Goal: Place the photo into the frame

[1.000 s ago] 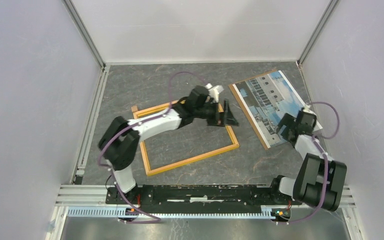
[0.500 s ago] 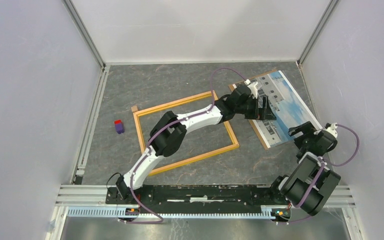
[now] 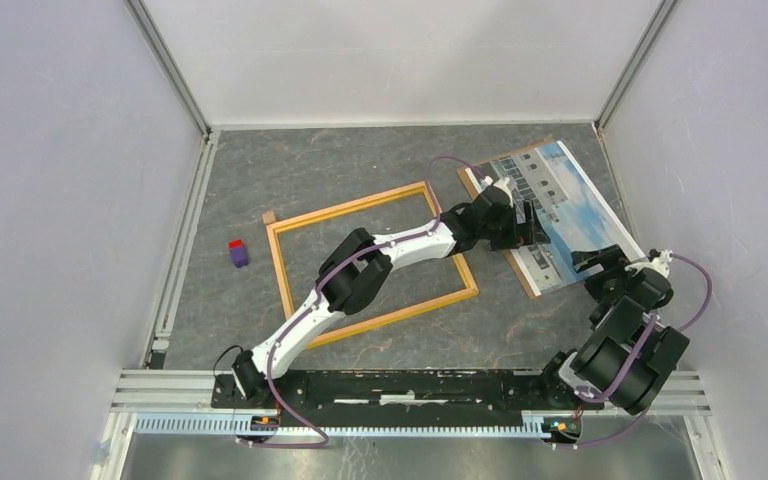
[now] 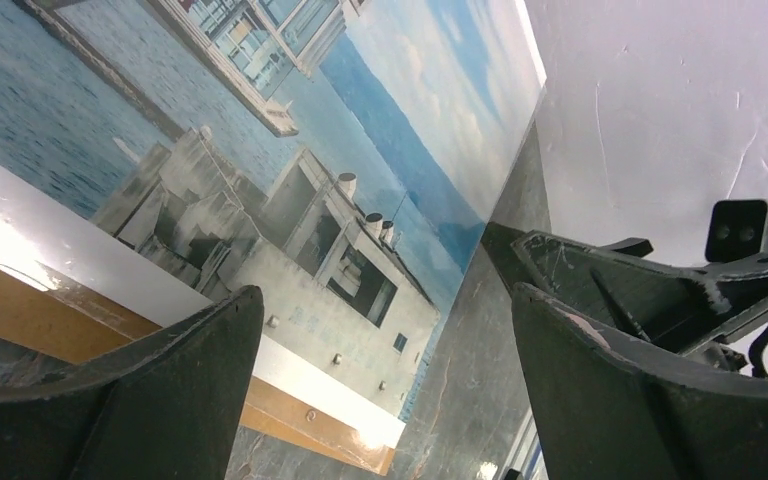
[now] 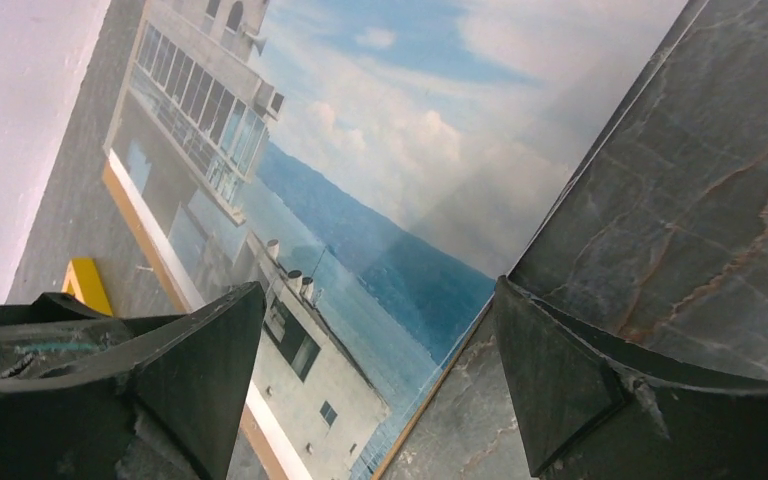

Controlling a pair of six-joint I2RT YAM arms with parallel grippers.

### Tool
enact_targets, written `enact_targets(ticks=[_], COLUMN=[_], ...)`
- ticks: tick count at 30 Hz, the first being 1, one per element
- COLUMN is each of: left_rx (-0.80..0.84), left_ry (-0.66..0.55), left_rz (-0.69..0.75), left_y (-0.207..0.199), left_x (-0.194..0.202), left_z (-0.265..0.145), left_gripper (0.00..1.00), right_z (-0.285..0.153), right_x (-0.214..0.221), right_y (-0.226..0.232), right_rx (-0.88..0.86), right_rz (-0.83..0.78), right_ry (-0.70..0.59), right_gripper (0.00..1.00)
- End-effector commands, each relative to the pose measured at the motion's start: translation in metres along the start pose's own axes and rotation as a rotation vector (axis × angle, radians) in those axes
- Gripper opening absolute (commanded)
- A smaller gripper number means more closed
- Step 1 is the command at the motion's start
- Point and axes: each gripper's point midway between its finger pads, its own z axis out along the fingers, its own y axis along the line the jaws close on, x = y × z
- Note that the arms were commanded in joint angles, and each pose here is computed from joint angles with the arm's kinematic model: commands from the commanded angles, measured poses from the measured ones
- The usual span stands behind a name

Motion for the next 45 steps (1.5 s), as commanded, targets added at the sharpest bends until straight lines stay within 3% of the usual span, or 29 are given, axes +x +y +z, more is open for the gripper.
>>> enact_targets(ticks=[1, 7, 17, 22, 27, 34, 39, 45], left_rx=[0.005, -0.044, -0.007, 0.025, -0.017, -0.005, 0.129, 0.236], left_ry=[-0.065, -0.042, -0.051, -0.035, -0.041, -0.058, -0.038, 0.028], left_rz=[-0.033, -0.046, -0.006, 0.038, 0.139, 0.175, 0.186, 0.12], left_y=[-0.014, -0.001, -0.023, -0.034, -0.039, -0.04, -0.056, -0.067], left_x=[-0.018, -0.011, -0.023, -0.03, -0.041, -0.056, -0.052, -0.034], left_z=[-0.003, -0.008, -0.028, -0.038, -0.064, -0.094, -0.079, -0.058], left_gripper=[1.0, 1.0, 1.0, 1.0, 1.0, 1.0, 1.0, 1.0], right_z=[-0.006, -0.013, -0.017, -0.015, -0.005, 0.001, 0.01, 0.01], right_x=[0.024, 0.013, 0.004, 0.011, 0.028, 0.042, 0.029, -0.013], right_y=[0.011, 0.03, 0.042, 0.05, 0.062, 0.068, 0.047, 0.003], right_rx=[-0.08, -0.151, -0.189, -0.229, -0.248, -0.24, -0.093, 0.131], right_rz=[0.06, 0.028, 0.009, 0.018, -0.055, -0.133, -0.174, -0.148], right_ry=[0.079, 0.045, 0.027, 0.063, 0.157, 0.216, 0.217, 0.12], right_gripper=[0.9, 0.9, 0.9, 0.9, 0.89, 0.9, 0.91, 0.94])
